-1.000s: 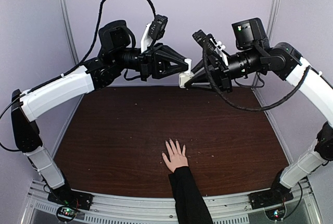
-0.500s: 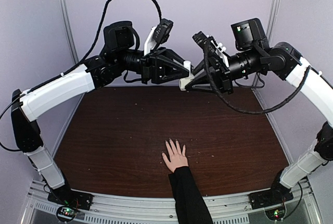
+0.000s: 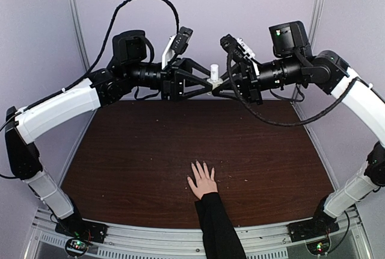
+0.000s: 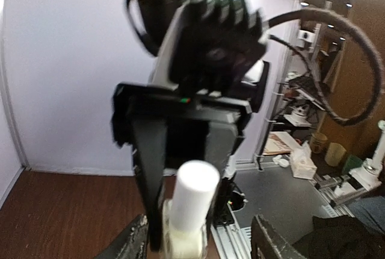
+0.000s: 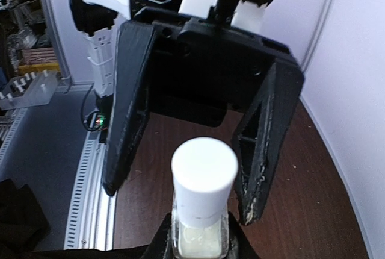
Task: Paint the nails
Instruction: Screw the nail polish bottle cap onto the nail polish bottle.
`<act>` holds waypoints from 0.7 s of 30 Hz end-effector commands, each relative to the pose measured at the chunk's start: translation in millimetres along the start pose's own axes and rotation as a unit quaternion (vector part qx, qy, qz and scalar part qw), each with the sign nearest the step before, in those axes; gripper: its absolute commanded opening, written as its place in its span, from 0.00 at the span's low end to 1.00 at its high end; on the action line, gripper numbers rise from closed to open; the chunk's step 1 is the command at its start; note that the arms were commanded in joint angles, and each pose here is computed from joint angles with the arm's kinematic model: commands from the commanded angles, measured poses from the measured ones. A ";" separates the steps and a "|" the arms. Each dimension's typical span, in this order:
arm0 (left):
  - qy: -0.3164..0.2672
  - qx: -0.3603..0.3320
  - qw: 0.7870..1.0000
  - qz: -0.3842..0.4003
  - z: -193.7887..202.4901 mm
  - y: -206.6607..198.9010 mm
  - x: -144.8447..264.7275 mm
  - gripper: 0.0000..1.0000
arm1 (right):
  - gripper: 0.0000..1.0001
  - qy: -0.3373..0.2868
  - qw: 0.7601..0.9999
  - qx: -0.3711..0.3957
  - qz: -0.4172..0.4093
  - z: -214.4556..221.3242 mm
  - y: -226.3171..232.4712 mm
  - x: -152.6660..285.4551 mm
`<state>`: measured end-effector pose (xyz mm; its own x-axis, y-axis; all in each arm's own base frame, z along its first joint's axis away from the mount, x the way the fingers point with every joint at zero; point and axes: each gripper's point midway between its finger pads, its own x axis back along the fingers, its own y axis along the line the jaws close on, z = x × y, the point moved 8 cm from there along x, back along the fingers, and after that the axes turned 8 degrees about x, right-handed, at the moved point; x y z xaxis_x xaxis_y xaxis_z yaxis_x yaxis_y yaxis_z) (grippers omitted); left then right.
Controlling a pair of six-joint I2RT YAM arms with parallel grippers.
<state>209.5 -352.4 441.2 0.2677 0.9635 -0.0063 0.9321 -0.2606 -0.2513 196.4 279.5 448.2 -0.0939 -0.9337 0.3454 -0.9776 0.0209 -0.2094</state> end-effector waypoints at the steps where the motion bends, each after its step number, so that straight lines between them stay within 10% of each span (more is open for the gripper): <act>1: -0.024 0.014 0.985 -0.168 4.4 19.6 19.4 0.59 | 0.00 -0.006 0.988 0.016 0.151 -13.6 -20.8 17.6; 21: -0.100 -0.015 0.949 -0.299 -9.7 34.0 15.4 0.54 | 0.00 0.079 0.956 -0.063 0.274 23.9 -51.4 -17.2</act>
<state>244.0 -338.5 427.9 -0.3180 0.9479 0.0196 0.9143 0.3121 -0.2581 245.0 279.3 436.0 -0.5804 -0.7328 0.3551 -0.8129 0.4953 -0.3065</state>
